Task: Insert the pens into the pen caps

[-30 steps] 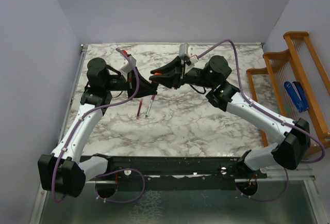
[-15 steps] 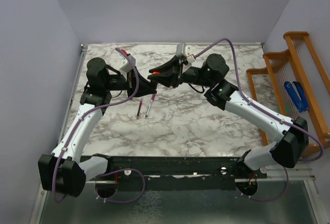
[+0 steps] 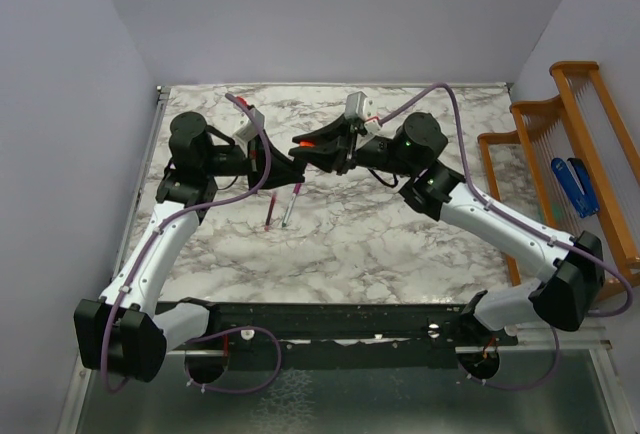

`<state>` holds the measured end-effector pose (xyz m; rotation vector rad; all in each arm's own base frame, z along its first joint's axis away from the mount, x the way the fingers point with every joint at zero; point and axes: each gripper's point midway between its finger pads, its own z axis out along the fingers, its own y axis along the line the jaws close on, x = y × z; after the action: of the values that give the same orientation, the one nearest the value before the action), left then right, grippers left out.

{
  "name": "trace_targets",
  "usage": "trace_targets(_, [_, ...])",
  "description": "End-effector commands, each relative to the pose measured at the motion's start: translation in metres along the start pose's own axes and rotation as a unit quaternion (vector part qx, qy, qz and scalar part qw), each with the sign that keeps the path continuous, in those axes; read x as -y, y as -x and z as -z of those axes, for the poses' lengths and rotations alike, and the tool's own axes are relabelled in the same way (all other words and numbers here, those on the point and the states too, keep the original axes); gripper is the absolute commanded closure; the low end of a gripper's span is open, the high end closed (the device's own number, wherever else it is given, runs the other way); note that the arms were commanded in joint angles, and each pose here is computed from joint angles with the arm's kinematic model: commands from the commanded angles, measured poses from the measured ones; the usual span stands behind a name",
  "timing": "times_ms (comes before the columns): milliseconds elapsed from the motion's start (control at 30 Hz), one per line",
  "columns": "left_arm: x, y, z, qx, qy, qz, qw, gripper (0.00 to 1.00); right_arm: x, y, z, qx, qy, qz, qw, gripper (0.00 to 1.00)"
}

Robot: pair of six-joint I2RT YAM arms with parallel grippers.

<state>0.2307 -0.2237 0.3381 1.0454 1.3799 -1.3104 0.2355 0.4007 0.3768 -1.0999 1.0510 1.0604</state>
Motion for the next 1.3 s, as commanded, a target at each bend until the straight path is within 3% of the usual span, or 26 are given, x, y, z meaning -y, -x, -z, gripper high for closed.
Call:
trace_targets(0, [0.018, 0.163, 0.017, 0.167, 0.113, -0.246, 0.948, 1.00, -0.197, -0.222, 0.114, -0.401, 0.202, -0.381, 0.808, 0.99])
trace_targets(267, [-0.005, 0.148, 0.017, 0.159, 0.130, -0.221, 0.953, 1.00, -0.195, -0.203, 0.099, -0.381, 0.218, -0.373, 0.817, 0.99])
trace_targets(600, [0.030, 0.162, 0.021, 0.165, 0.106, -0.250, 0.948, 1.00, -0.195, -0.216, 0.102, -0.395, 0.212, -0.366, 0.815, 0.99])
trace_targets(1267, [0.037, 0.165, 0.020, 0.164, 0.094, -0.246, 0.951, 1.00, -0.194, -0.205, 0.097, -0.388, 0.232, -0.361, 0.816, 0.99])
